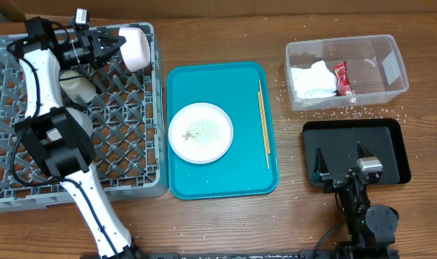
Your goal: Sort waste into correct bins and load items into the dishwasher
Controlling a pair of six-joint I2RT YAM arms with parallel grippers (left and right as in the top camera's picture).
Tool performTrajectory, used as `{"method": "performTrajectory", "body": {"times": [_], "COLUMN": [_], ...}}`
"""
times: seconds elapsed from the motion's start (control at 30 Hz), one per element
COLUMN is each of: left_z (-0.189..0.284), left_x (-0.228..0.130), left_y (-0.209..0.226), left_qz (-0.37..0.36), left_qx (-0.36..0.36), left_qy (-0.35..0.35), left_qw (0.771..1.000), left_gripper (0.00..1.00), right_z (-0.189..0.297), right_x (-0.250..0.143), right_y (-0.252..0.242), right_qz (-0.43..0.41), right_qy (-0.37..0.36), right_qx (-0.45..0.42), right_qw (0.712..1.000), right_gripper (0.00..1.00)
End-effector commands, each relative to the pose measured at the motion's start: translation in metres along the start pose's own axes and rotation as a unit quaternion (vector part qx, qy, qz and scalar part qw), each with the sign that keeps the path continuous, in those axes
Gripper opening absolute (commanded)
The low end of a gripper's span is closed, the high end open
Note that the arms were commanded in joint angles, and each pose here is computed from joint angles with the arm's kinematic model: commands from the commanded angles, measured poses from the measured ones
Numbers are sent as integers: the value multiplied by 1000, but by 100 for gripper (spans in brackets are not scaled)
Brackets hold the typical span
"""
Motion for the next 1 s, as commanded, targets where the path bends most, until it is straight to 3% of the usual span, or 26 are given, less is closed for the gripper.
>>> {"method": "performTrajectory", "body": {"times": [0.0,0.17,0.3,0.53,0.63,0.8,0.83,0.9,0.97], "left_z": [0,8,27,60,77,98,104,115,127], "left_x": [1,1,2,17,26,38,40,41,39], "left_y": [4,17,38,37,32,10,4,-4,-8], "left_qz": [-27,-5,29,12,14,-2,-3,-4,11], "left_qx": [23,77,170,239,300,403,429,474,524], "left_qy": [4,5,-1,-25,-35,-39,-41,-42,-46], "left_qw": [999,997,985,971,953,914,902,879,851], "left_gripper": [4,4,4,4,5,22,32,39,55], "right_z": [0,0,0,0,0,0,0,0,0], "right_x": [-1,-1,-1,-1,-1,-1,-1,-1,-1], "right_y": [-2,-2,-2,-2,-2,-2,-2,-2,-2], "right_qz": [1,1,1,0,0,1,1,1,1], "right_qy": [-4,-4,-4,-4,-4,-4,-4,-4,-4], "right_qx": [-4,-4,-4,-4,-4,-4,-4,-4,-4], "right_qw": [1000,1000,1000,1000,1000,1000,1000,1000,1000], "right_gripper": [100,100,100,100,100,100,100,100,100]}}
Point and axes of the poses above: each gripper's point midway between its finger pads, its own z axis back along the fingers, its own y axis along the line the jaws close on, x = y × z, the point moved 5 cm from there along z, back along the fingers, and after that the axes turned 12 degrees about -z, right-handed, at the moved point
